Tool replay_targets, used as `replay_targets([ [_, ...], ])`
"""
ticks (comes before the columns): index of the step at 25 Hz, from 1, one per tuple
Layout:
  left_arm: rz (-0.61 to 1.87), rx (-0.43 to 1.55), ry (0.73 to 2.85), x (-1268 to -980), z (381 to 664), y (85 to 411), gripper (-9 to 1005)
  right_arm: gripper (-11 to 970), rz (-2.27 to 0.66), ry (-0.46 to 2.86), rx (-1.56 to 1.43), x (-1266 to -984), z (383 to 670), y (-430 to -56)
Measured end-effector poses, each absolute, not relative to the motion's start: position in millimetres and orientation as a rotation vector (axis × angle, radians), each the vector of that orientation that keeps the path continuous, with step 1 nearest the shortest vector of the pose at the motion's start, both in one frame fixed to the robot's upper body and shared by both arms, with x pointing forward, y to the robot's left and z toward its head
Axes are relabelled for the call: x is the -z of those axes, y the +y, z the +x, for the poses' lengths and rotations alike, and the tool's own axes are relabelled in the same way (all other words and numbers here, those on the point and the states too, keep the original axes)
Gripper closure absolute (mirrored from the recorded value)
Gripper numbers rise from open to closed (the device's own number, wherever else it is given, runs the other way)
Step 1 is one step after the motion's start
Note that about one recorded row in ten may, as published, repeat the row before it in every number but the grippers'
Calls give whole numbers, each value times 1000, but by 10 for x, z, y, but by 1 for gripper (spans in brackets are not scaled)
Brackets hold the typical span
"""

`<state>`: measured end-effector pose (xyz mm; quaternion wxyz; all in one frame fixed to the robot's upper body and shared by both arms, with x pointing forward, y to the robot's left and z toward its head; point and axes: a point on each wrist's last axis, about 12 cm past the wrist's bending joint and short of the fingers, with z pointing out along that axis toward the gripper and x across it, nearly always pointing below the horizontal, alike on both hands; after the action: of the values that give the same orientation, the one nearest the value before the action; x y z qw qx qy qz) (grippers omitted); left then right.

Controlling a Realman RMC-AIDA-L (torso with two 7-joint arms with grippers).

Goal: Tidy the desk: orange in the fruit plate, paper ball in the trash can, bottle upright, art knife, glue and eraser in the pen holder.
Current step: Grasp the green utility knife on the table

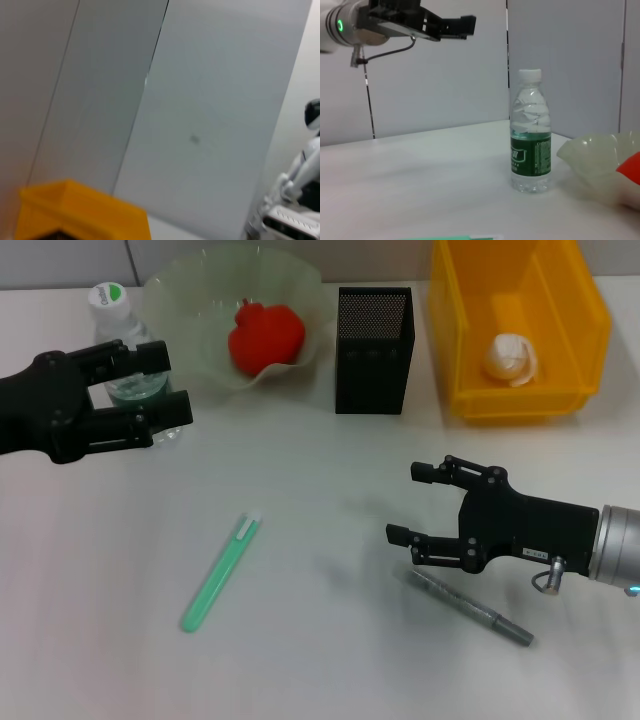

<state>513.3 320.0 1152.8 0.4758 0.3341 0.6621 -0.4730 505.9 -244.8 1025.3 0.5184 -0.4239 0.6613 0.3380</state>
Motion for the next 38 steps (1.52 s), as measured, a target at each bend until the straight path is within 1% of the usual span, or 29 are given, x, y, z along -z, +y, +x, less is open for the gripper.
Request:
replay_targets([
  [8, 734, 1217, 1920, -11913, 5215, 3154, 150, 131, -1023, 1577, -795, -10275, 5080, -2460],
  [9, 703, 1219, 1997, -11987, 5261, 3119, 150, 131, -1025, 1576, -794, -10276, 5081, -2460],
  [10, 703, 1219, 1997, -11987, 5261, 3119, 150, 131, -1028, 1574, -793, -10277, 5083, -2459],
  [13, 668, 1227, 2094, -12076, 5337, 3055, 150, 131, -1035, 1568, -786, -10286, 5094, -2462],
  [14, 648, 1239, 2157, -12149, 5407, 2997, 150, 131, -1040, 1562, -777, -10298, 5104, -2470],
  [15, 648, 1239, 2157, -12149, 5407, 2997, 150, 131, -1040, 1562, -777, -10298, 5104, -2470],
  [19, 612, 1223, 2285, -12235, 5530, 2910, 150, 132, -1044, 1554, -765, -10314, 5114, -2486],
  [23, 623, 1163, 2425, -12277, 5634, 2776, 150, 133, -1042, 1550, -758, -10326, 5122, -2497],
  [25, 658, 1122, 2478, -12290, 5671, 2696, 150, 133, -1038, 1543, -753, -10340, 5135, -2497],
  [26, 711, 1073, 2524, -12303, 5698, 2606, 151, 133, -1037, 1542, -753, -10341, 5137, -2494],
  [27, 711, 1073, 2524, -12303, 5698, 2606, 151, 134, -1037, 1542, -753, -10341, 5137, -2494],
  [32, 816, 914, 2627, -12283, 5742, 2388, 151, 134, -1033, 1539, -751, -10345, 5139, -2493],
  [34, 869, 807, 2661, -12285, 5755, 2243, 151, 135, -1032, 1539, -750, -10346, 5140, -2493],
  [35, 869, 807, 2661, -12285, 5755, 2243, 151, 135, -1031, 1539, -750, -10346, 5140, -2494],
  [38, 902, 720, 2686, -12292, 5762, 2140, 151, 136, -1030, 1539, -749, -10345, 5138, -2496],
])
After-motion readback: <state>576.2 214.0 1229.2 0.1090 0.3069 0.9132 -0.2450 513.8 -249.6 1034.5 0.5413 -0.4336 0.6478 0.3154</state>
